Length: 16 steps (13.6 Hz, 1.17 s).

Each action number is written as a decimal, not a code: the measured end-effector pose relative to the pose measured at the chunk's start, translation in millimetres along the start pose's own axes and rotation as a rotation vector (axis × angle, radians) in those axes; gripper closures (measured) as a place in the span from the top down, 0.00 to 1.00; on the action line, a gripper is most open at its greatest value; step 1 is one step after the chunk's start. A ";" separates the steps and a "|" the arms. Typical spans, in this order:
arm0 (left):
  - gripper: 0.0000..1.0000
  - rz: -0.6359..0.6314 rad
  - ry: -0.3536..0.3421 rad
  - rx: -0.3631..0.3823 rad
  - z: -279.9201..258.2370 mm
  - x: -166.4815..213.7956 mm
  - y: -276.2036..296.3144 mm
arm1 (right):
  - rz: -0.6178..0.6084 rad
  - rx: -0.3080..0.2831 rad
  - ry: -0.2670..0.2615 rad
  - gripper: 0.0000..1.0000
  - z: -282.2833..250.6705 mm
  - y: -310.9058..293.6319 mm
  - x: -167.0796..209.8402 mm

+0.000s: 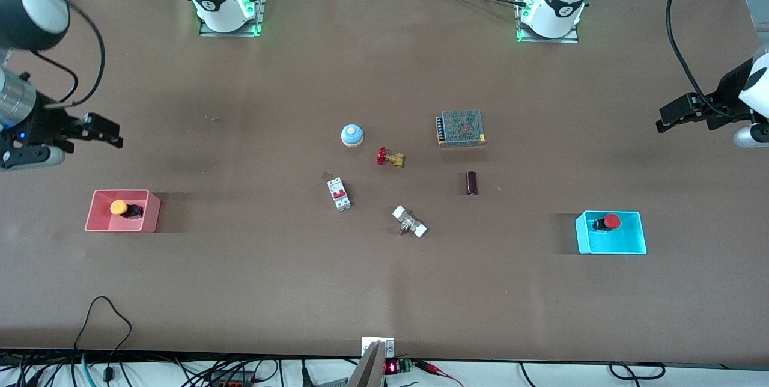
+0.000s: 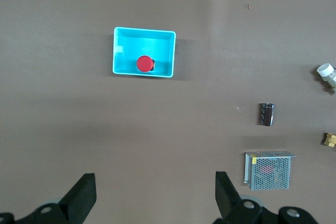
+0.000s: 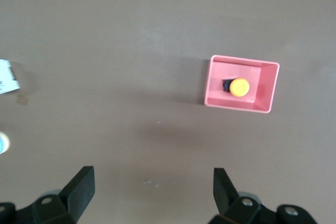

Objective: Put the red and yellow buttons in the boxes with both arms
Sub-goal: 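Release the yellow button into the pink box and raise both grippers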

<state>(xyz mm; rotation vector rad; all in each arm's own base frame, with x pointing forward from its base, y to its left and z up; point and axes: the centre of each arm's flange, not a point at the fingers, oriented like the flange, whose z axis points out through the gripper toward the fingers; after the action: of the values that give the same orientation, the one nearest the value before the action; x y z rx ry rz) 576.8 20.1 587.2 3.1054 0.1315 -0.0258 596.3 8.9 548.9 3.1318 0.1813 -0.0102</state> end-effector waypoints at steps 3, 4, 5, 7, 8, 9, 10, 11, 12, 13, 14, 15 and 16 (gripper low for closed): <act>1.00 0.002 -0.001 0.001 -0.7 -3.3 0.2 | -0.015 -0.011 0.022 1.00 -20.4 -33.8 -6.1; 1.00 0.003 0.000 0.001 -1.2 -3.9 0.4 | -0.017 -0.012 0.018 1.00 -20.0 -34.8 -6.5; 1.00 0.004 0.001 0.001 -1.6 -4.2 0.6 | -0.014 -0.012 0.008 1.00 -18.5 -33.0 -7.1; 1.00 0.004 0.002 0.001 -2.1 -4.4 0.5 | -0.006 -0.010 -0.036 1.00 -14.7 -28.5 -12.0; 1.00 0.004 0.002 0.001 -2.0 -4.4 0.5 | -0.002 -0.009 -0.066 1.00 -12.8 -26.2 -15.5; 1.00 0.005 0.002 0.001 -2.1 -4.4 0.5 | 0.003 -0.008 -0.087 1.00 -12.0 -24.3 -18.1; 1.00 0.005 0.002 0.001 -2.3 -4.5 0.4 | 0.005 -0.008 -0.095 1.00 -12.9 -23.6 -19.5; 1.00 0.005 0.002 0.001 -2.6 -4.6 0.4 | 0.006 -0.008 -0.094 1.00 -14.9 -24.1 -20.0; 1.00 0.005 0.003 0.001 -2.7 -4.7 0.3 | 0.010 -0.009 -0.092 1.00 -16.9 -24.5 -20.7; 1.00 0.006 0.003 0.001 -2.8 -4.7 0.3 | 0.019 -0.009 -0.090 1.00 -18.7 -24.6 -21.7; 1.00 0.006 0.003 0.001 -2.8 -4.7 0.3 | 0.030 -0.010 -0.088 1.00 -20.5 -24.8 -22.6; 1.00 0.007 0.003 0.001 -2.8 -4.7 0.3 | 0.036 -0.011 -0.087 1.00 -21.7 -24.8 -23.2; 1.00 0.007 0.003 0.001 -2.8 -4.7 0.3 | 0.040 -0.011 -0.086 1.00 -22.1 -24.9 -23.4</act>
<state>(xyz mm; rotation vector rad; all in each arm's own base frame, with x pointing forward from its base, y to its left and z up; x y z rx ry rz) 572.2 19.4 590.1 3.1070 0.1207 -0.0214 570.3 31.0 571.0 3.1154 0.1172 -0.1435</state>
